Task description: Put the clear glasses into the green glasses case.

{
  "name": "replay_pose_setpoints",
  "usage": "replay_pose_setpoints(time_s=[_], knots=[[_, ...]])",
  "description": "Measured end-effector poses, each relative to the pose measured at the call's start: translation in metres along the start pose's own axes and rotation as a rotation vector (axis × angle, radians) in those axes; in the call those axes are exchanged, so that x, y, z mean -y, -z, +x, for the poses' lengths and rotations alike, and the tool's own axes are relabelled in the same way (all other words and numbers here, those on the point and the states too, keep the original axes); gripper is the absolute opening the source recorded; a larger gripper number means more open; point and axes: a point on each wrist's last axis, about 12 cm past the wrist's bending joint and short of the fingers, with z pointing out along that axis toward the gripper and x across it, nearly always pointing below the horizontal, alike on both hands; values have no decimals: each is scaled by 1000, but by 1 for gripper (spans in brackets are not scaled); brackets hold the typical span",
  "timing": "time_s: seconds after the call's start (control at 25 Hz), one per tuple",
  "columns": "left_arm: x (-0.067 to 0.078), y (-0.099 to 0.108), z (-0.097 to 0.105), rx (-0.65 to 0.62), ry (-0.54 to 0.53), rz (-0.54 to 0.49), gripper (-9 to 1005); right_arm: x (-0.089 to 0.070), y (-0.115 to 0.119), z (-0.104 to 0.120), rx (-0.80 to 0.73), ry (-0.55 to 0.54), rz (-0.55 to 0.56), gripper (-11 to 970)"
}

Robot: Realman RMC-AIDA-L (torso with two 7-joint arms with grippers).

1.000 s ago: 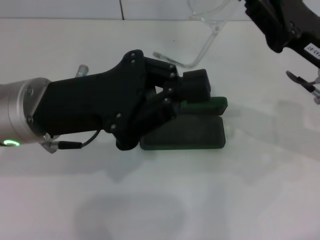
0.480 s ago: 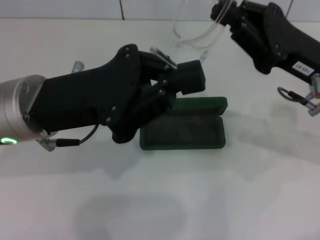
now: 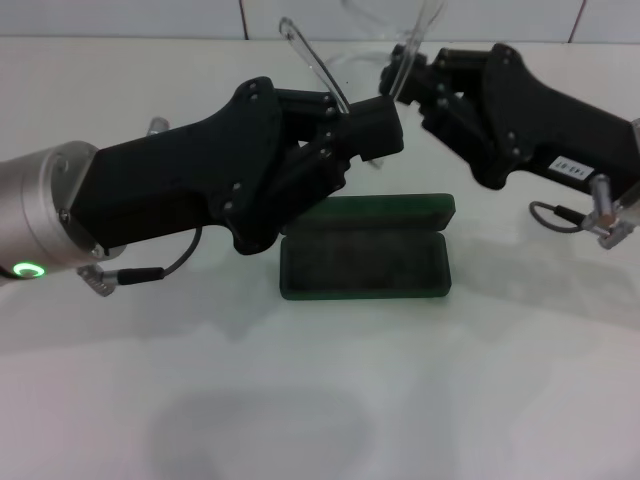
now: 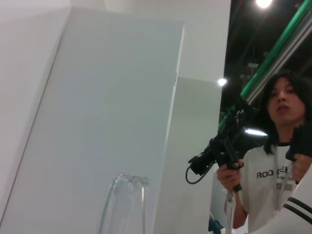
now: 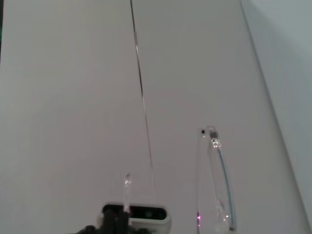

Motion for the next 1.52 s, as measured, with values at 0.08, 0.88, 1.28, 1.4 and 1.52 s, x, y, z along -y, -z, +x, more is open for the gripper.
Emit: replay_pose_setpoints(time_s=[0.08, 0.88, 1.28, 1.4, 1.52], knots=[[-1, 0, 1, 0, 7, -5, 40, -1, -3, 1, -11, -4, -13, 51], [-1, 13, 0, 32, 1, -63, 39, 0, -8, 8, -76, -8, -29, 52], [-2, 14, -2, 41, -12, -74, 39, -1, -9, 12, -112, -11, -45, 53], [-2, 14, -2, 41, -12, -74, 40, -1, -9, 12, -117, -9, -46, 54], [-3, 14, -2, 42, -10, -77, 40, 0, -12, 12, -123, -6, -57, 54]])
